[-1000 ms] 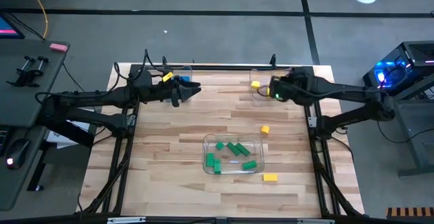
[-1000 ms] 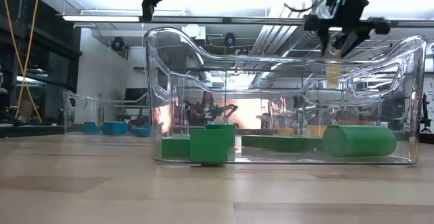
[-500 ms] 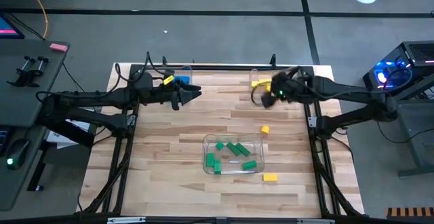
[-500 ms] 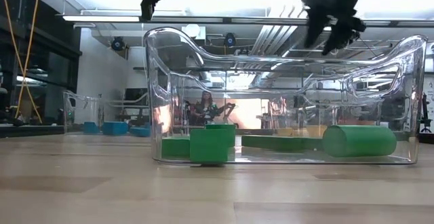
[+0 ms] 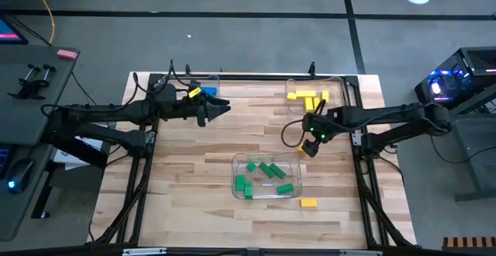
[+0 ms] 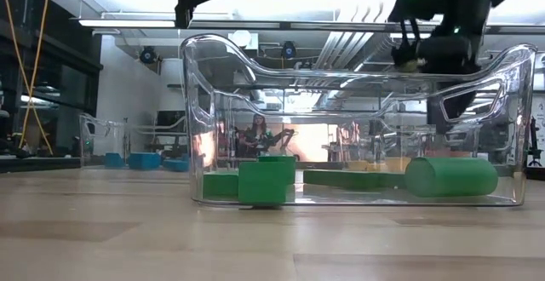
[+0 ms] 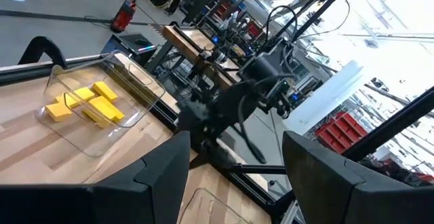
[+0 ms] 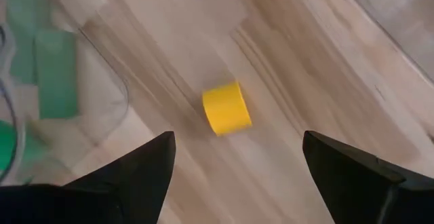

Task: Sort blocks
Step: Put the yellow block into the right transparent bin

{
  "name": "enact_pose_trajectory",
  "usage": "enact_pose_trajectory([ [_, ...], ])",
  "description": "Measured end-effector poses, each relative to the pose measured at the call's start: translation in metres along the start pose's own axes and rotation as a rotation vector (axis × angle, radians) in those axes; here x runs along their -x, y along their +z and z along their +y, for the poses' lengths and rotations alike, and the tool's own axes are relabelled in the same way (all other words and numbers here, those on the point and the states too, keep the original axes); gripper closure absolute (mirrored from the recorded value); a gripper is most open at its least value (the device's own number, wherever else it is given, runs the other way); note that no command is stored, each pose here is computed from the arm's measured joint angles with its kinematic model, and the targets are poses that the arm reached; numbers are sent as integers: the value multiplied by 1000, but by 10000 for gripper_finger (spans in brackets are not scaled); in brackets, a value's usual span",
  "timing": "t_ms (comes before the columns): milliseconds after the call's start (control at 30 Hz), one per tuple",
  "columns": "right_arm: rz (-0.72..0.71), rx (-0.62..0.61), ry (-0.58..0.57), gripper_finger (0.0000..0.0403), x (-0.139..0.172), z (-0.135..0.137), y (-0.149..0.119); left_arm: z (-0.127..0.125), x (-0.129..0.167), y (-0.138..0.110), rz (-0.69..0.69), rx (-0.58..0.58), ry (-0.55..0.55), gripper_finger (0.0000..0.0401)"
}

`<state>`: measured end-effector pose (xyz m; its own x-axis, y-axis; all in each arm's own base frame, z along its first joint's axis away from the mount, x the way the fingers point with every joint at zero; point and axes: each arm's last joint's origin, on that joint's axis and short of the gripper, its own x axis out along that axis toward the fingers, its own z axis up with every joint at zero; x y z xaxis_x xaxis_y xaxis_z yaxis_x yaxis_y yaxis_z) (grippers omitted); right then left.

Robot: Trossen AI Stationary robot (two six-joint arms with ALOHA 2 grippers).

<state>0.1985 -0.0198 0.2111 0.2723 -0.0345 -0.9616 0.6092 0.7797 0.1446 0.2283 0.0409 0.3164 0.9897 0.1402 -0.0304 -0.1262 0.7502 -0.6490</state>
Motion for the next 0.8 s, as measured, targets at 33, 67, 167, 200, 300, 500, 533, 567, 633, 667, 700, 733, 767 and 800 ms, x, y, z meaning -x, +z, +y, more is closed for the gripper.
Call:
enact_pose_trajectory([
  [33, -9, 13, 10, 82, -5, 1, 1, 0, 0, 0, -1, 0, 0, 181],
  [67, -8, 26, 14, 82, -10, 2, 1, 0, 0, 0, -1, 0, -1, 181],
  [167, 26, 82, -1, 84, -23, 5, 1, 0, 0, 0, -1, 16, -1, 181],
  [200, 39, 109, -8, 85, -27, 6, 1, 0, 0, 0, -1, 20, -1, 181],
  [300, 79, 185, -28, 91, -38, 11, 0, 0, 0, 0, -1, 24, -1, 181],
  [500, 91, 299, -18, 105, -59, 24, 3, 0, 0, 0, -1, 24, -1, 181],
  [533, 91, 299, -20, 108, -62, 26, 4, 0, 0, 0, -1, 24, -1, 181],
  [567, 92, 300, -23, 110, -65, 26, 5, 0, 0, 0, -1, 24, -1, 181],
  [633, 90, 304, -46, 117, -68, 26, 5, 0, 0, 0, -1, 24, 0, 181],
  [667, 92, 306, -82, 121, -70, 24, 4, 0, 0, 0, 0, 24, 1, 181],
  [700, 116, 307, -115, 127, -73, 22, 2, 0, 0, 0, 2, 24, 2, 181],
  [733, 121, 304, -131, 133, -74, 20, 1, 0, 0, 0, 3, 24, 3, 181],
  [767, 93, 307, -143, 140, -71, 21, 3, 0, 0, -1, 6, 24, 5, 181],
  [800, 79, 306, -149, 147, -70, 21, 4, 1, 0, -1, 8, 24, 8, 181],
])
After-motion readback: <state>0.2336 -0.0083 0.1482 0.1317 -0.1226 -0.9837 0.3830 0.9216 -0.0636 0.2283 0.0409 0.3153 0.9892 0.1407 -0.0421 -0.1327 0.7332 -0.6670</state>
